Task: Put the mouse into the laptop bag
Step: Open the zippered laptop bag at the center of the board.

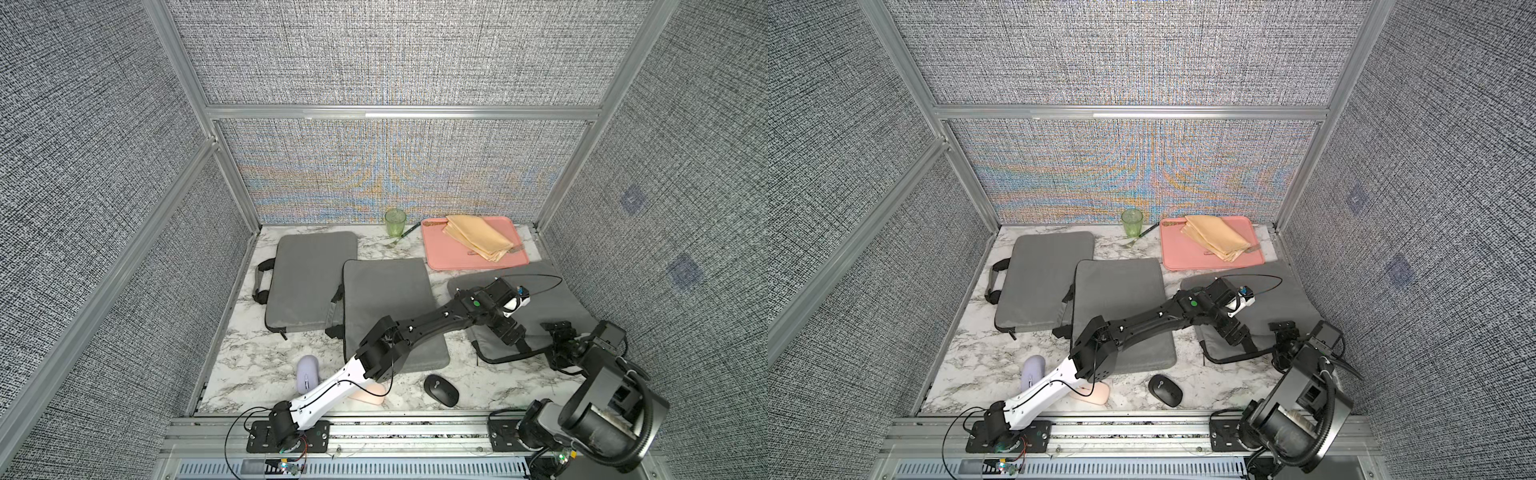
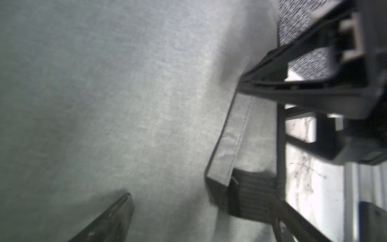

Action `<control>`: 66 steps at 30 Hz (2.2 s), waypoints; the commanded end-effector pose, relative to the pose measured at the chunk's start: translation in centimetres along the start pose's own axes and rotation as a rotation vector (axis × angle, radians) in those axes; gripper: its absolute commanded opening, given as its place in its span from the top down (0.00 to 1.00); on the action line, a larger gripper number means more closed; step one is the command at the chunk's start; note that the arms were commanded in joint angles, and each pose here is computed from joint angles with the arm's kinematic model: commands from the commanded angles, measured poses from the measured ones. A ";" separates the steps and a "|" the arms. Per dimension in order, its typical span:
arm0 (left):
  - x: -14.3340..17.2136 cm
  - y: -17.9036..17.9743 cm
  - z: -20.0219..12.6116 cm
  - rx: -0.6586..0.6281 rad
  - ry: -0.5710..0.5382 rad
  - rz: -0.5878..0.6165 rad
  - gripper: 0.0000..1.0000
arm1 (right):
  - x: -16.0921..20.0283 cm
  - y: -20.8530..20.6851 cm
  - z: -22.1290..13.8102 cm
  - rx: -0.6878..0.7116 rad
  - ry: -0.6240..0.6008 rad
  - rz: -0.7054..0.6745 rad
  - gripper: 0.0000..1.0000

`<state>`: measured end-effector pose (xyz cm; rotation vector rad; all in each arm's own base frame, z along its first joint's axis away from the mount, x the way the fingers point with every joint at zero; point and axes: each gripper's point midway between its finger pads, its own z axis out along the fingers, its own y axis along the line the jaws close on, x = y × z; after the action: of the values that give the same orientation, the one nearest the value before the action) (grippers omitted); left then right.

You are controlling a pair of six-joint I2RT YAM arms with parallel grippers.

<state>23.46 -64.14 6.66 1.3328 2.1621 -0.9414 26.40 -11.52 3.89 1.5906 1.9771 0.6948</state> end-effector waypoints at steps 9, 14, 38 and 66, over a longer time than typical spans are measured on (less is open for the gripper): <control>3.0 -1.8 0.1 0.133 0.069 -0.137 0.17 | 5.0 1.7 5.2 0.024 0.110 -0.109 0.66; 3.2 -1.4 -1.5 0.140 0.035 -0.200 0.26 | 9.3 2.3 5.8 0.011 0.179 -0.191 0.86; -3.4 5.1 -7.1 0.150 -0.170 -0.377 1.00 | 12.9 4.3 -3.9 -0.077 0.134 -0.476 0.13; -5.3 8.4 -14.8 0.038 -0.279 -0.344 1.00 | 34.1 -3.3 -6.4 -0.065 0.614 -1.445 0.01</control>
<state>31.71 -54.28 16.18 0.8245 2.2601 -1.2574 13.26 20.96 4.71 -0.3986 2.7248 0.6276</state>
